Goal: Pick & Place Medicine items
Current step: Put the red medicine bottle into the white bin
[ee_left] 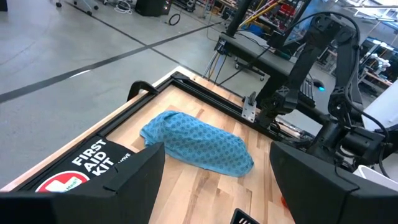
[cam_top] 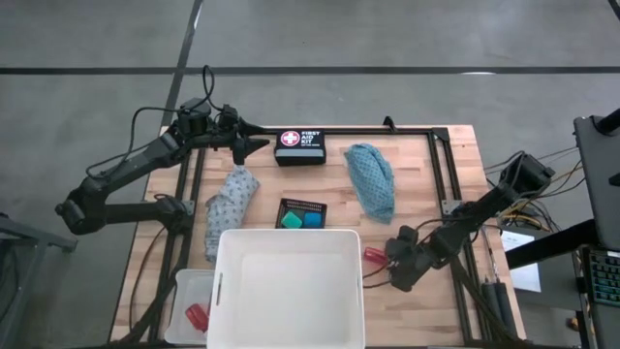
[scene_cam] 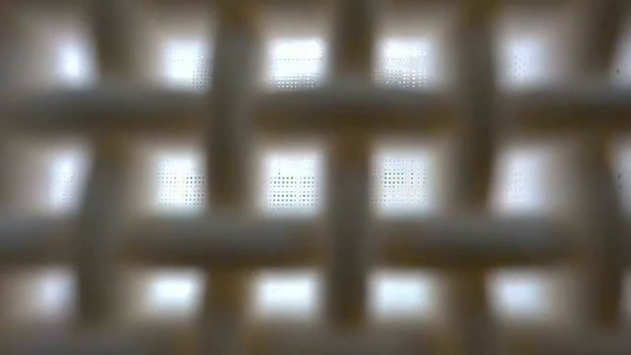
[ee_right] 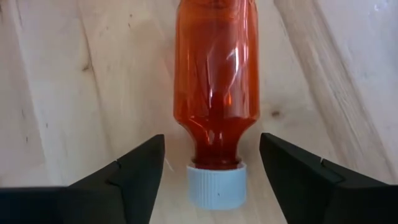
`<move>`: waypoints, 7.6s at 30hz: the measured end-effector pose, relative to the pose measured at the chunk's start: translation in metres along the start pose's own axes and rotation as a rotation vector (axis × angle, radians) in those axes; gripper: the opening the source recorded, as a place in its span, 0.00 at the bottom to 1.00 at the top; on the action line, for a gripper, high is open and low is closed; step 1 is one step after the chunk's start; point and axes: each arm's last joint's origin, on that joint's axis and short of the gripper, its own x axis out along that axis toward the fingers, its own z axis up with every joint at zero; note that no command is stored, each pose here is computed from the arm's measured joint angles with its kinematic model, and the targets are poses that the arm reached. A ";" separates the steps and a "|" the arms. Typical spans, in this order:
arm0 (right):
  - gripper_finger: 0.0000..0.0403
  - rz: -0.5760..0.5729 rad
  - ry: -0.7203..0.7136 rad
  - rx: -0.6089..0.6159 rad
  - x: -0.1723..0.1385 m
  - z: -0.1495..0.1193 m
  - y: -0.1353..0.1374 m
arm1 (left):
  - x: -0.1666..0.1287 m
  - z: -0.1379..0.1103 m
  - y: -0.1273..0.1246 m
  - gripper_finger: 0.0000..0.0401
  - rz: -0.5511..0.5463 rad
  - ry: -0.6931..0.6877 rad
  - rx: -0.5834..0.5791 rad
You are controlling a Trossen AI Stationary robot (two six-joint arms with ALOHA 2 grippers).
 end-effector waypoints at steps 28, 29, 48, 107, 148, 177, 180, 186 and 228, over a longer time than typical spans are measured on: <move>0.29 -0.004 -0.012 0.004 0.003 0.000 0.002 | 0.000 0.000 0.000 0.74 0.000 0.000 0.000; 0.30 -0.003 -0.015 0.004 0.003 0.001 0.001 | 0.000 0.000 0.000 0.74 0.000 0.000 0.000; 0.29 0.079 -0.377 0.072 -0.080 0.016 -0.030 | 0.000 0.000 0.000 0.74 0.000 0.000 0.000; 0.31 -0.433 -0.567 -0.147 -0.118 0.238 -0.020 | 0.000 0.000 0.000 0.74 0.001 0.000 0.000; 0.32 -0.414 -0.509 -0.225 -0.089 0.313 -0.054 | 0.023 -0.004 -0.036 0.74 -0.127 0.028 -0.504; 0.32 -0.317 -0.628 -0.253 -0.093 0.323 -0.051 | 0.044 -0.009 -0.045 0.74 -0.162 0.021 -0.477; 0.32 -0.298 -0.627 -0.258 -0.092 0.323 -0.051 | 0.044 -0.009 -0.045 0.73 -0.161 0.021 -0.477; 0.34 -0.295 -0.624 -0.260 -0.092 0.323 -0.051 | 0.044 -0.009 -0.045 0.65 -0.159 0.020 -0.477; 0.55 -0.283 -0.630 -0.215 -0.090 0.322 -0.050 | 0.044 -0.010 -0.045 0.32 -0.150 0.029 -0.509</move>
